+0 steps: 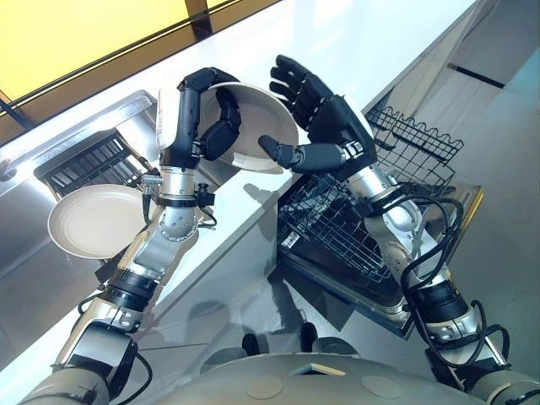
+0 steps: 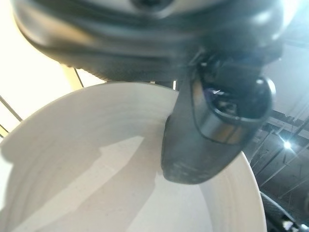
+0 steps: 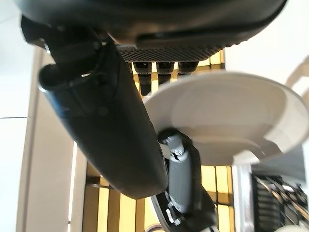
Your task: Pick up plates and place into dishwasher.
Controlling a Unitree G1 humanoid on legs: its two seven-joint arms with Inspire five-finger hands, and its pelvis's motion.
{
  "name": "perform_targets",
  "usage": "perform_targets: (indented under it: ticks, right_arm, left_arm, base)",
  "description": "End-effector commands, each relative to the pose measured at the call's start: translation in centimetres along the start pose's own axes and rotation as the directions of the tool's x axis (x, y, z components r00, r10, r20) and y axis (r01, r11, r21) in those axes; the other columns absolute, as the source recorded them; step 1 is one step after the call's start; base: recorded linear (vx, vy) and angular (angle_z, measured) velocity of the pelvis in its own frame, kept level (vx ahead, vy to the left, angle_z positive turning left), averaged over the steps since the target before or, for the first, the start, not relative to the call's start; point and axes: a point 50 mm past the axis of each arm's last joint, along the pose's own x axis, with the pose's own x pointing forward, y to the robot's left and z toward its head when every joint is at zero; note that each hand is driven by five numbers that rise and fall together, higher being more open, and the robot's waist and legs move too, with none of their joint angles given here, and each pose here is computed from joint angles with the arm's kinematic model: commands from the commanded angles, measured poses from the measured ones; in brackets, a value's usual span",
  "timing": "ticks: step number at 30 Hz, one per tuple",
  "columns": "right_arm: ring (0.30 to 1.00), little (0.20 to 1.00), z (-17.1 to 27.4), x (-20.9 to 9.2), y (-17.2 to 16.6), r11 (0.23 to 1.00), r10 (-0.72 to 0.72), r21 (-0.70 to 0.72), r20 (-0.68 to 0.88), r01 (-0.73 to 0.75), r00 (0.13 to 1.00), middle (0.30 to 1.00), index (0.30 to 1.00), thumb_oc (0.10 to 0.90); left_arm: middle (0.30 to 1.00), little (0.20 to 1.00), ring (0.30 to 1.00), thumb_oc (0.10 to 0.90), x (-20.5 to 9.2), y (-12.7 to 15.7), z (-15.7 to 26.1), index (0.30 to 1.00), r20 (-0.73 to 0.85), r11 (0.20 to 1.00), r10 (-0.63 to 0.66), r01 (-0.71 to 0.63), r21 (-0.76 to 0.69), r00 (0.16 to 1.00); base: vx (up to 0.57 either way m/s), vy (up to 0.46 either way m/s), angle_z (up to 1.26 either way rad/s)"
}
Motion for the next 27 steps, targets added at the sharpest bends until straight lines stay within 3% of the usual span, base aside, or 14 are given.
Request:
perform_targets:
  ticks: [1, 4, 5, 7, 19, 27]
  right_arm:
    - [0.9, 0.9, 3.8, 2.2, 0.4, 1.0, 0.028, 0.004, 0.206, -0.03, 0.978, 0.9, 0.9, 0.8]
    - [0.9, 0.9, 3.2, 2.1, 0.3, 1.0, 0.009, 0.015, 0.182, -0.012, 0.983, 0.9, 0.9, 0.8]
    - [0.782, 0.763, 3.1, 2.1, 0.3, 1.0, 0.001, 0.016, 0.18, -0.004, 0.984, 0.782, 0.782, 0.663]
    - [0.3, 0.2, 2.9, 2.1, 0.2, 1.0, -0.017, 0.022, 0.18, 0.013, 0.983, 0.3, 0.3, 0.1]
    - [0.3, 0.2, 2.4, 1.4, -0.5, 0.994, -0.104, 0.049, 0.191, 0.096, 0.976, 0.3, 0.3, 0.1]
    - [0.3, 0.2, 2.9, 1.1, -1.7, 0.983, -0.182, 0.063, 0.215, 0.172, 0.96, 0.3, 0.3, 0.1]
  left_arm:
    - [0.3, 0.2, 0.3, 0.1, 4.5, 0.5, 5.0, 0.3, 0.294, 0.994, 0.084, -0.059, -0.094, 0.952]
    - [0.3, 0.2, 0.3, 0.1, 4.2, 0.3, 5.2, 0.3, 0.298, 0.993, 0.068, -0.036, -0.112, 0.952]
    - [0.3, 0.2, 0.3, 0.1, 4.1, 0.2, 5.3, 0.3, 0.298, 0.993, 0.064, -0.03, -0.118, 0.952]
    - [0.3, 0.2, 0.3, 0.1, 3.8, 0.0, 5.4, 0.3, 0.302, 0.991, 0.053, -0.014, -0.13, 0.952]
    - [0.3, 0.2, 0.3, 0.1, 2.5, -0.7, 5.1, 0.3, 0.244, 0.976, -0.008, 0.06, -0.208, 0.97]
    - [0.3, 0.2, 0.3, 0.1, 2.0, -0.5, 4.8, 0.3, 0.23, 0.973, 0.011, 0.043, -0.228, 0.973]
  base:
    - [0.0, 0.0, 0.0]
    - [0.01, -0.002, 0.05]
    - [0.01, -0.001, 0.06]
    - [0.01, -0.001, 0.04]
    - [0.0, 0.001, 0.02]
    - [0.0, 0.0, 0.0]
